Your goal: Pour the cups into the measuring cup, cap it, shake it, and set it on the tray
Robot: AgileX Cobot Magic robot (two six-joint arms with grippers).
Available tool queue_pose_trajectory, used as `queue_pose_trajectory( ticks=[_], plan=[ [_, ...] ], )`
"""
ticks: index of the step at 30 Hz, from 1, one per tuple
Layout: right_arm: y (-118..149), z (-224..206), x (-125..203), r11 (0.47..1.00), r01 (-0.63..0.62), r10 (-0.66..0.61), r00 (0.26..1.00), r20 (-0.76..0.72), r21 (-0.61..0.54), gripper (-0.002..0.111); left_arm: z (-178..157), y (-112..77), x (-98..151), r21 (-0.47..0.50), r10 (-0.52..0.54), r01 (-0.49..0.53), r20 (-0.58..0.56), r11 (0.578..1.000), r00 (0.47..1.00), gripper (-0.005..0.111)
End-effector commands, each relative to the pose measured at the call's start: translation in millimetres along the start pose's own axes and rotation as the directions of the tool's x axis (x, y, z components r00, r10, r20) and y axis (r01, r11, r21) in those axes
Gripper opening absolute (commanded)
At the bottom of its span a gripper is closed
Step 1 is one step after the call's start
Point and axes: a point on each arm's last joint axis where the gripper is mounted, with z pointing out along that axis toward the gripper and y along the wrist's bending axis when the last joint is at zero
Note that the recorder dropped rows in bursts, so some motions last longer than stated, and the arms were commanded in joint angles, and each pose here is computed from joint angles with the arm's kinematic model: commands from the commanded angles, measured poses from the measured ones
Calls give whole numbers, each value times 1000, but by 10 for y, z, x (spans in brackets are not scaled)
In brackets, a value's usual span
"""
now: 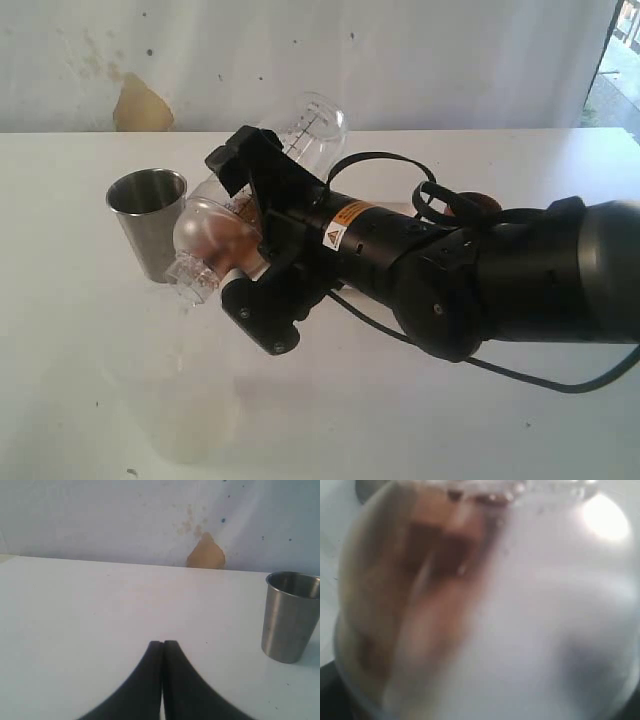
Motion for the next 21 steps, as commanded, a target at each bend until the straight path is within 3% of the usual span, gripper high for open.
queue_pose_trajectory(
  ticks=[1, 18, 21],
  plan=[
    [-113, -6, 45, 997, 4, -1, 999, -33, 72, 0, 1, -1, 20, 2, -2, 2, -2, 1000, 1000, 0],
    [-119, -6, 45, 997, 12, -9, 999, -35, 78, 0, 1, -1, 20, 2, -2, 2, -2, 1000, 1000, 0],
    [-123, -6, 42, 993, 88, -85, 996, -38, 80, 0, 1, -1, 20, 2, -2, 2, -2, 1000, 1000, 0]
  ],
)
